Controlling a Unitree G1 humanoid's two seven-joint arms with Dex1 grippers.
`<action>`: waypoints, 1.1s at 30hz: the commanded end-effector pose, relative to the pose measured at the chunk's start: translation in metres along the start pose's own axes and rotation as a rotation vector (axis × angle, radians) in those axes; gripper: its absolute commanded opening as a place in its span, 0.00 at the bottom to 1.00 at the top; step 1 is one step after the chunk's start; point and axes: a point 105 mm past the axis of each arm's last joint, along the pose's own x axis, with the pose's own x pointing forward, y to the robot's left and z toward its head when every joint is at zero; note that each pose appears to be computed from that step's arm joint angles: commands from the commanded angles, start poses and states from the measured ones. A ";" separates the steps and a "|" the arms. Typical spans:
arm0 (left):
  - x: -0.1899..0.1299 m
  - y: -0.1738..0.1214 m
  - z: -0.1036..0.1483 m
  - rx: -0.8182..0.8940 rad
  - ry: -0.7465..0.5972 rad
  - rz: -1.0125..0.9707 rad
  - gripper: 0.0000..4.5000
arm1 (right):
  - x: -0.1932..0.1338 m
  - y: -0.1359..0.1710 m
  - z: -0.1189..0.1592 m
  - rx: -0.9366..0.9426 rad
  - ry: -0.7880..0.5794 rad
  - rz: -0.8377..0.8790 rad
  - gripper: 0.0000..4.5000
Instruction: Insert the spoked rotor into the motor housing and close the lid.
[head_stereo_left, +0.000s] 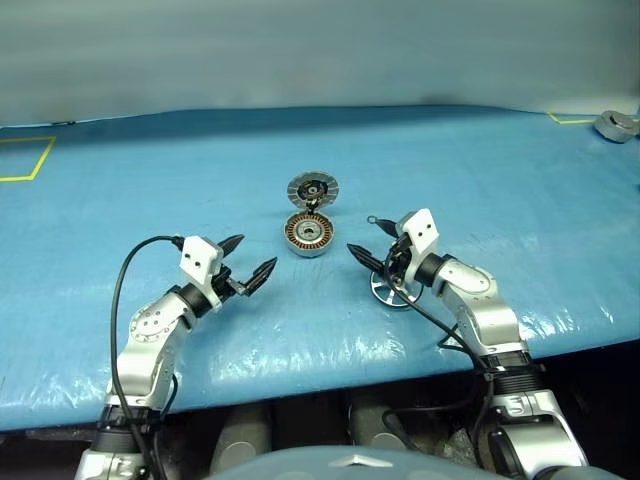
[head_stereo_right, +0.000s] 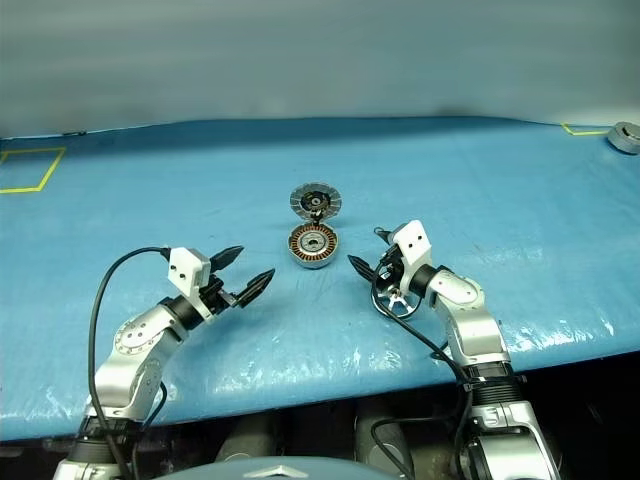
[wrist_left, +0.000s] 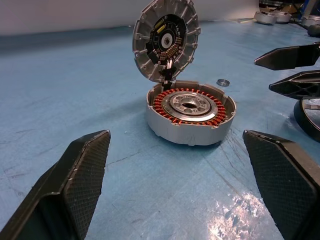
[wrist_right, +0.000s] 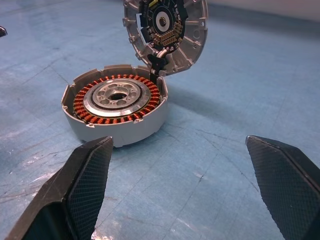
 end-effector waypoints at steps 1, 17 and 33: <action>0.003 0.000 0.011 0.042 -0.034 -0.006 1.00 | -0.001 -0.002 0.009 -0.021 -0.035 0.004 0.99; 0.004 -0.001 0.006 0.061 -0.027 -0.011 1.00 | -0.001 -0.003 0.008 -0.019 -0.045 0.006 0.99; 0.008 0.000 0.006 0.110 0.008 -0.049 1.00 | -0.001 -0.002 0.008 -0.020 -0.053 0.001 0.99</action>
